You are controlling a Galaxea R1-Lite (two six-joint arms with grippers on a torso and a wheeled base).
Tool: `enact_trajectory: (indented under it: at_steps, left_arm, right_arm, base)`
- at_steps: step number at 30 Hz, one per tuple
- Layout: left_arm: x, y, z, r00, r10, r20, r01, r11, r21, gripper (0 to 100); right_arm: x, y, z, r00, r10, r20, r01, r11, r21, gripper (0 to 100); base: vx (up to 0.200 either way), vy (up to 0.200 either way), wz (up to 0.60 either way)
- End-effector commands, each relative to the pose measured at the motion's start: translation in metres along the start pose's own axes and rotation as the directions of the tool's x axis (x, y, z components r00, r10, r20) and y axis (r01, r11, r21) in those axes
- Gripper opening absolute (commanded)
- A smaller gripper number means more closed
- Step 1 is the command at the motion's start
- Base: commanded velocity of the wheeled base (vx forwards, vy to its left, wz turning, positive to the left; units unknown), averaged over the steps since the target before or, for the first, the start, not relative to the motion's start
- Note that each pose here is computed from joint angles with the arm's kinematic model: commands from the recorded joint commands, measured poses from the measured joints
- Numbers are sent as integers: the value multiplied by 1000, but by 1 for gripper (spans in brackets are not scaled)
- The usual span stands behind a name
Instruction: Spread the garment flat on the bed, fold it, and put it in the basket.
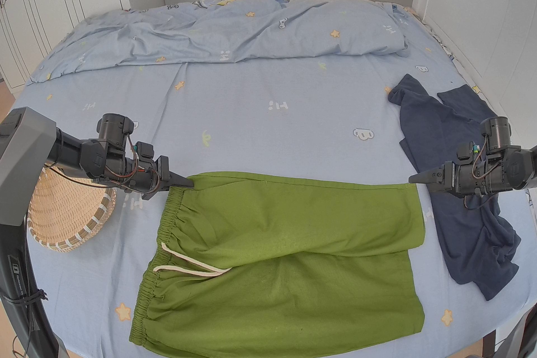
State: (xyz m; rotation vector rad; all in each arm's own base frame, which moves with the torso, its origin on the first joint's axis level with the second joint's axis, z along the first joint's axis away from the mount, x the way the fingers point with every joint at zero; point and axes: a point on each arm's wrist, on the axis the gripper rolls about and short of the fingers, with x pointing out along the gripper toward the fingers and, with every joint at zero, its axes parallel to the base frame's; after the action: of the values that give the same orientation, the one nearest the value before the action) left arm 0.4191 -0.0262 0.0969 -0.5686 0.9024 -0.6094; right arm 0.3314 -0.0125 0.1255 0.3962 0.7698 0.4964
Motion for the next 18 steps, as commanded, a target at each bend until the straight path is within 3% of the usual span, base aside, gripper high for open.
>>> enact_trajectory:
  at_steps: [1,11,18]
  left_arm:
    - [-6,-3,1,1000,0,12,-1,1000,4,0]
    - [-3,-4,0,1000,-3,5,3,1000,8,0]
    - [-5,-4,0,1000,-2,8,1,1000,9,0]
  right_arm:
    - [20,-14,-7,999,-3,-41,5,1000,29,100]
    - [44,-18,-8,998,17,-59,-16,1000,12,100]
    - [50,-19,-5,999,27,-24,-28,1000,-11,100]
  base:
    - [0,0,0]
    - [0,0,0]
    - [0,0,0]
